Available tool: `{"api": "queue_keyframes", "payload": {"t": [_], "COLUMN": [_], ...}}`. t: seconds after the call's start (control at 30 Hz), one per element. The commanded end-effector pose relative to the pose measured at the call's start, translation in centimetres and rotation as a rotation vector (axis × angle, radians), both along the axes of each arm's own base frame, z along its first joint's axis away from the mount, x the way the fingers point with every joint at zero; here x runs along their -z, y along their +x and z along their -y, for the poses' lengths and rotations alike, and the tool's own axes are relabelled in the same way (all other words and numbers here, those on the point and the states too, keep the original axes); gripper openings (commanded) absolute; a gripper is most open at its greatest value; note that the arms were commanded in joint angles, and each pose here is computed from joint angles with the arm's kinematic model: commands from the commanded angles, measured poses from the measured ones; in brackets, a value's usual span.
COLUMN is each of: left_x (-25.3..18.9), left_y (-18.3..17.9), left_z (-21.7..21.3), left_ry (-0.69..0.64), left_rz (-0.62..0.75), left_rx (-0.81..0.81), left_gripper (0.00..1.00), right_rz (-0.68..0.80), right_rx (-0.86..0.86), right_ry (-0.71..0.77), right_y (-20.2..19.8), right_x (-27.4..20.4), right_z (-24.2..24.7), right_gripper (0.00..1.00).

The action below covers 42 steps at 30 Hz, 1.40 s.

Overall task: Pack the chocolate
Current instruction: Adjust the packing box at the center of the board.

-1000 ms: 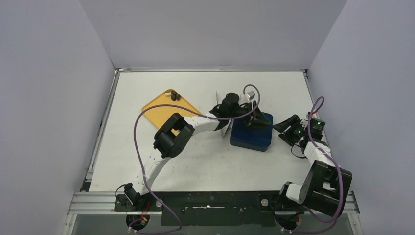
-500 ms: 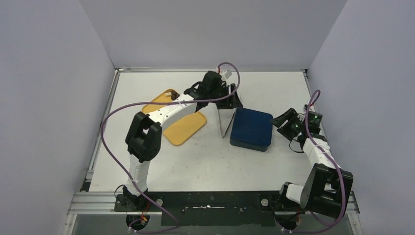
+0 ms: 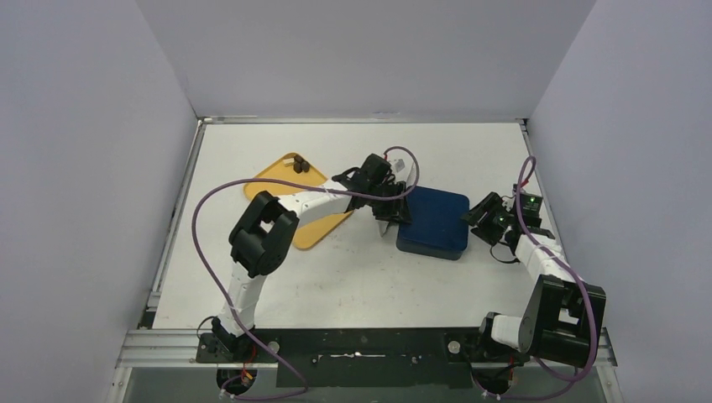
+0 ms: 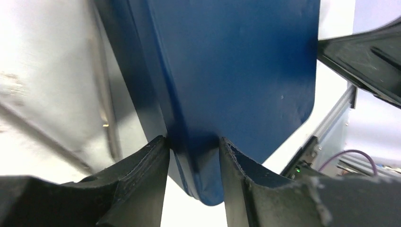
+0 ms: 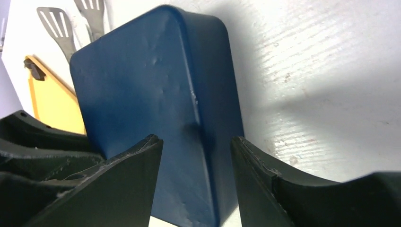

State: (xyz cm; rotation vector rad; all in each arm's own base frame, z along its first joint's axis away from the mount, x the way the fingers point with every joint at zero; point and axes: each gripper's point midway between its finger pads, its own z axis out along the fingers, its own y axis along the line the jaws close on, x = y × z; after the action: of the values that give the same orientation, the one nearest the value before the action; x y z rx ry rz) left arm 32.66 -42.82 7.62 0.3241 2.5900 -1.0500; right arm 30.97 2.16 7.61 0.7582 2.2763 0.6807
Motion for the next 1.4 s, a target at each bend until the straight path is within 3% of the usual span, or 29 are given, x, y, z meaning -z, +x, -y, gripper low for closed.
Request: {"api": "queue_keyframes", "payload": {"t": [0.0,0.13,0.3,0.47,0.53,0.63,0.73,0.77,0.87,1.0,1.37], "left_x": [-1.0,0.0,1.6,2.8,3.1,3.4,2.2,1.3,-1.4,-3.8,-0.3], "left_y": [-3.7,-6.0,-7.4,-8.2,-8.3,-8.2,-7.5,-6.9,-4.5,-4.5,-11.3], "left_z": [4.4,7.4,8.2,8.2,8.0,7.4,7.5,7.4,6.3,4.1,2.4], "left_ry": [-0.131,-0.169,-0.171,-0.177,-0.171,-0.155,-0.180,-0.193,-0.187,-0.128,-0.045], "left_rz": [-0.030,-0.066,-0.098,-0.102,-0.090,-0.074,-0.071,-0.069,-0.038,0.022,-0.044], "left_rx": [0.093,0.155,0.161,0.147,0.139,0.119,0.121,0.120,0.096,0.084,0.140], "left_gripper": [0.40,0.40,0.31,0.07,0.01,0.00,0.00,0.05,0.35,0.55,0.60], "right_rz": [0.005,-0.012,-0.043,-0.054,-0.060,-0.061,-0.041,-0.034,-0.012,0.015,0.015], "right_rx": [0.018,-0.014,0.016,0.067,0.083,0.098,0.118,0.125,0.160,0.196,0.191], "right_ry": [-0.080,-0.029,-0.045,-0.047,-0.040,-0.038,-0.052,-0.062,-0.083,-0.108,-0.096], "right_y": [0.3,-0.4,-2.1,-3.2,-3.8,-4.3,-3.8,-3.5,-2.7,-2.3,-2.8], "right_x": [0.1,1.4,2.8,4.1,4.7,5.1,4.3,3.8,2.0,0.2,0.0], "right_z": [1.5,0.3,0.4,0.5,0.1,-0.3,0.2,0.5,1.3,2.4,2.4], "right_gripper": [0.53,0.42,0.32,0.22,0.19,0.19,0.24,0.27,0.34,0.37,0.41]}}
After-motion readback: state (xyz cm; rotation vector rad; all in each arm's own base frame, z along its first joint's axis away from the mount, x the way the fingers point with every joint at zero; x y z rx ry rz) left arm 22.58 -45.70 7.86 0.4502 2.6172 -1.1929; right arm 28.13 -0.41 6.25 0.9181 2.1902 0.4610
